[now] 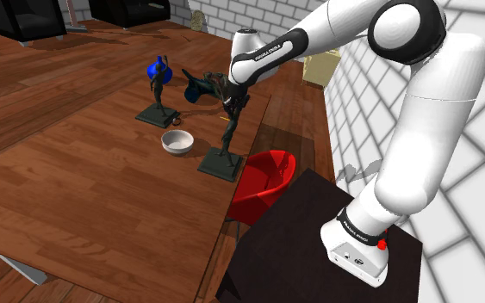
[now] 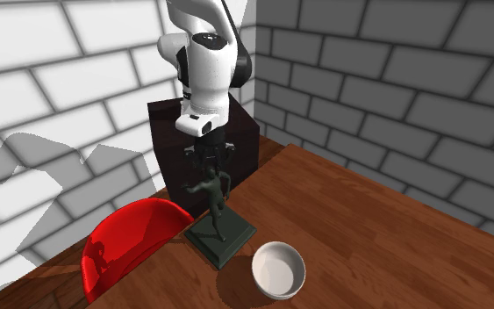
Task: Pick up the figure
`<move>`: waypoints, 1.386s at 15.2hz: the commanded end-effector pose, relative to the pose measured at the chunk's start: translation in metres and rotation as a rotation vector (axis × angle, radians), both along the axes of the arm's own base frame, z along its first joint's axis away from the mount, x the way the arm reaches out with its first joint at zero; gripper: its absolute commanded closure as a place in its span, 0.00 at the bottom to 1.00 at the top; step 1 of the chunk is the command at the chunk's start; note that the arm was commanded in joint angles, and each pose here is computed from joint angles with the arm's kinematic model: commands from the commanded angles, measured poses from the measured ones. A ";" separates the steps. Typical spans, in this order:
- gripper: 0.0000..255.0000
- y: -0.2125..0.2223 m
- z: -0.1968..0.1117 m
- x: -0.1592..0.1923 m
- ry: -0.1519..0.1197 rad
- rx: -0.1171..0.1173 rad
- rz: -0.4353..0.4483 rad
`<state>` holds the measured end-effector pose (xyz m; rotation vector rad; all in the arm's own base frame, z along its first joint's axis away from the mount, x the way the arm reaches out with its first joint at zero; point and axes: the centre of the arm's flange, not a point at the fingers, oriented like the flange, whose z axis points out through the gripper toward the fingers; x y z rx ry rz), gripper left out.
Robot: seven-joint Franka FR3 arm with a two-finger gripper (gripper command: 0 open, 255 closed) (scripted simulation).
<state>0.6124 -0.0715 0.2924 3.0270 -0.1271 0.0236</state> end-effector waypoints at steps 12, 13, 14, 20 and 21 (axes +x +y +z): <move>1.00 0.001 0.041 0.000 0.001 0.000 0.000; 1.00 0.001 0.046 0.000 0.001 0.000 0.000; 1.00 0.001 0.051 0.000 0.001 0.000 0.000; 1.00 0.001 0.079 0.000 0.001 0.000 0.000; 1.00 0.001 0.079 0.000 0.001 0.000 0.000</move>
